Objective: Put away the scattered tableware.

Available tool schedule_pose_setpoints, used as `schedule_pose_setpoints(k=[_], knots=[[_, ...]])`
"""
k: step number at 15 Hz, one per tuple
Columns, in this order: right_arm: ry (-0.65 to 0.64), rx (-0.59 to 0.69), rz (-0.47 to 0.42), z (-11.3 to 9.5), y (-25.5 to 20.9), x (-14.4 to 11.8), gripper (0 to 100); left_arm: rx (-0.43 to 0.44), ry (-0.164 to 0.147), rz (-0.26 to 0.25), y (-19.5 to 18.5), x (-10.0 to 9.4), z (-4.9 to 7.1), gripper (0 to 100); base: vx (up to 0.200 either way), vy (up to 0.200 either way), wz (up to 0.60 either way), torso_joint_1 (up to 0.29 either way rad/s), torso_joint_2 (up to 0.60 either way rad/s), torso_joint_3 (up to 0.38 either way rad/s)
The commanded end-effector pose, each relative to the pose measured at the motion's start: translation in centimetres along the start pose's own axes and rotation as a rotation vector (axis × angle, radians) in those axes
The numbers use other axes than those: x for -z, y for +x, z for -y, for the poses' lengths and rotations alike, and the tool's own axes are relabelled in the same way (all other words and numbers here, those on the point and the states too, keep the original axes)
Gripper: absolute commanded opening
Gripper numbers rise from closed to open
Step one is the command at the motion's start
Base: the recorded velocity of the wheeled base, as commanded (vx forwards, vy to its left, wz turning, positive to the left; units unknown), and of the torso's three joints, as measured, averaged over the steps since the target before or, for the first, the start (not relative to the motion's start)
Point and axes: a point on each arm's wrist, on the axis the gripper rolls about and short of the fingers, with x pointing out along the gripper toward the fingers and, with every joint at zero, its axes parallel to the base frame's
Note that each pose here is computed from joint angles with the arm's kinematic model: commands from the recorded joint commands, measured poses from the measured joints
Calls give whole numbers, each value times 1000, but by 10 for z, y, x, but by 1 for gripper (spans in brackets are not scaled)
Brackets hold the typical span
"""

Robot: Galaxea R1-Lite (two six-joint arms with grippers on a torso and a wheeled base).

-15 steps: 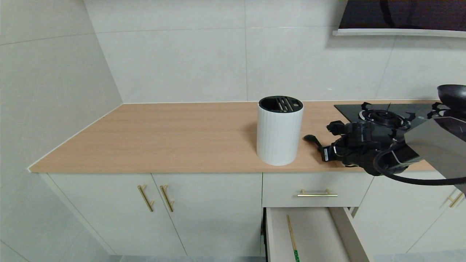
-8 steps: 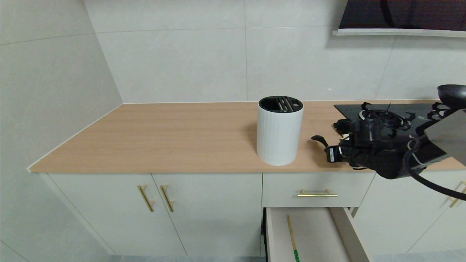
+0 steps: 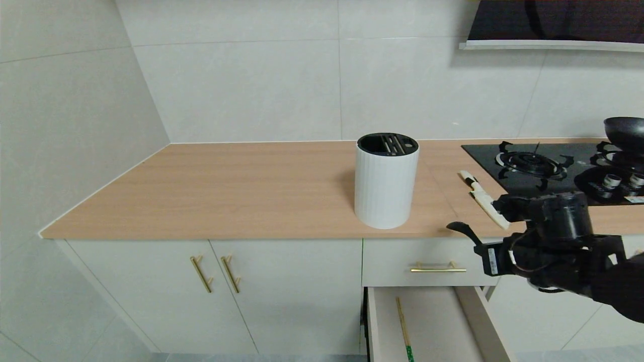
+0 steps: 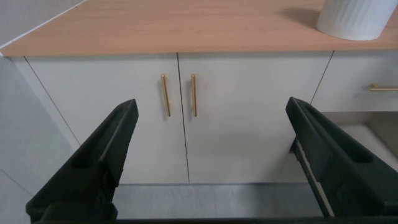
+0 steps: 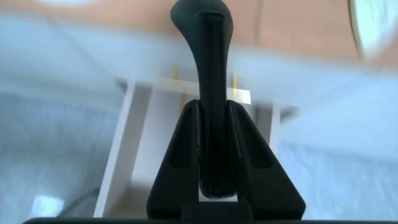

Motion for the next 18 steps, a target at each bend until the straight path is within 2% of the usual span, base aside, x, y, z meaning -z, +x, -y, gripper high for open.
schedule_pose_setpoints(k=[1, 4, 8, 13, 18], knots=[[2, -7, 16, 4, -38, 14, 0, 0, 0, -1, 0, 0, 0, 100, 0, 0, 0, 0, 0, 0], [2, -6, -20, 6, -45, 28, 0, 0, 0, -1, 0, 0, 0, 100, 0, 0, 0, 0, 0, 0], [3, -8, -30, 6, -43, 29, 0, 0, 0, 0, 0, 0, 0, 100, 0, 0, 0, 0, 0, 0], [-6, -5, -89, 5, -30, 38, 0, 0, 0, 0, 0, 0, 0, 100, 0, 0, 0, 0, 0, 0], [-8, -4, -93, 4, -29, 39, 0, 0, 0, -1, 0, 0, 0, 100, 0, 0, 0, 0, 0, 0]])
